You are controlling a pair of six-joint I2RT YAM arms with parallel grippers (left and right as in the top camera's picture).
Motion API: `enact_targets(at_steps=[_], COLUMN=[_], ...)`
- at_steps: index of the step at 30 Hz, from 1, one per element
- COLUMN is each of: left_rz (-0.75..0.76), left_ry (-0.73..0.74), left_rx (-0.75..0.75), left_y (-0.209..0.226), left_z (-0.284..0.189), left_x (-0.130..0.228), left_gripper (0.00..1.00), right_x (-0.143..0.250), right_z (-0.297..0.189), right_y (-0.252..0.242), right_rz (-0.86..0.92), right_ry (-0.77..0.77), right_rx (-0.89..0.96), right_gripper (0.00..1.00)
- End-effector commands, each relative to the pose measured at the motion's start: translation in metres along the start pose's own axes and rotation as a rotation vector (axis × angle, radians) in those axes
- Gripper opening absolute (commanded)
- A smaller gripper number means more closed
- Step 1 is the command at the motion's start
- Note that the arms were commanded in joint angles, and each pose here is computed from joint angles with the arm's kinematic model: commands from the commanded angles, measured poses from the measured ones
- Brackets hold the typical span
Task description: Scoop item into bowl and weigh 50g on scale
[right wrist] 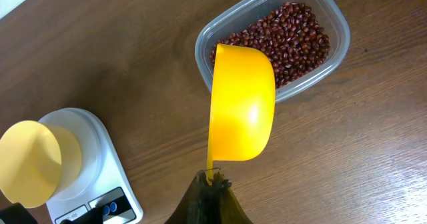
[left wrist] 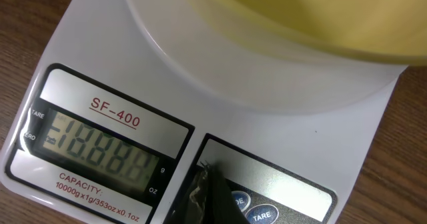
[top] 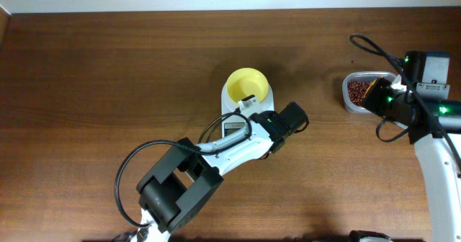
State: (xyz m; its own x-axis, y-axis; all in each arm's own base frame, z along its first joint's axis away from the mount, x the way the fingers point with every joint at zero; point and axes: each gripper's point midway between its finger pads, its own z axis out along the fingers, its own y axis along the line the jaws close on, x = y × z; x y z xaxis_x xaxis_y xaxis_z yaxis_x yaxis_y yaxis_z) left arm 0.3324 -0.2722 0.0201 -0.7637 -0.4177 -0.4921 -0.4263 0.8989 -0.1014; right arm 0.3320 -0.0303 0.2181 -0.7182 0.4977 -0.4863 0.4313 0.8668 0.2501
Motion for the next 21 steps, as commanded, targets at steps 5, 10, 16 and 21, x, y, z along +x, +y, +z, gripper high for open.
enact_targets(at_steps=[5,10,16,21], left_rz=[0.014,0.01,-0.002,-0.011], left_ry=[0.036,0.034,0.027,0.021], left_rx=[-0.035,-0.028,-0.004,0.015], left_y=[0.006,0.004,-0.001,-0.004], left_z=[0.016,0.016,0.006,-0.001], left_x=[0.017,0.017,0.01,0.005], left_gripper=[0.0,0.0,0.0,0.0], right_x=[-0.007,-0.007,-0.007,-0.007], right_z=[-0.004,-0.004,-0.005,-0.005], right_y=[0.001,0.001,0.0,-0.001], right_rz=[-0.004,-0.004,-0.004,-0.004], right_ry=[-0.017,-0.017,-0.02,-0.021], right_rx=[-0.008,-0.009,-0.001,0.002], right_gripper=[0.04,0.04,0.04,0.04])
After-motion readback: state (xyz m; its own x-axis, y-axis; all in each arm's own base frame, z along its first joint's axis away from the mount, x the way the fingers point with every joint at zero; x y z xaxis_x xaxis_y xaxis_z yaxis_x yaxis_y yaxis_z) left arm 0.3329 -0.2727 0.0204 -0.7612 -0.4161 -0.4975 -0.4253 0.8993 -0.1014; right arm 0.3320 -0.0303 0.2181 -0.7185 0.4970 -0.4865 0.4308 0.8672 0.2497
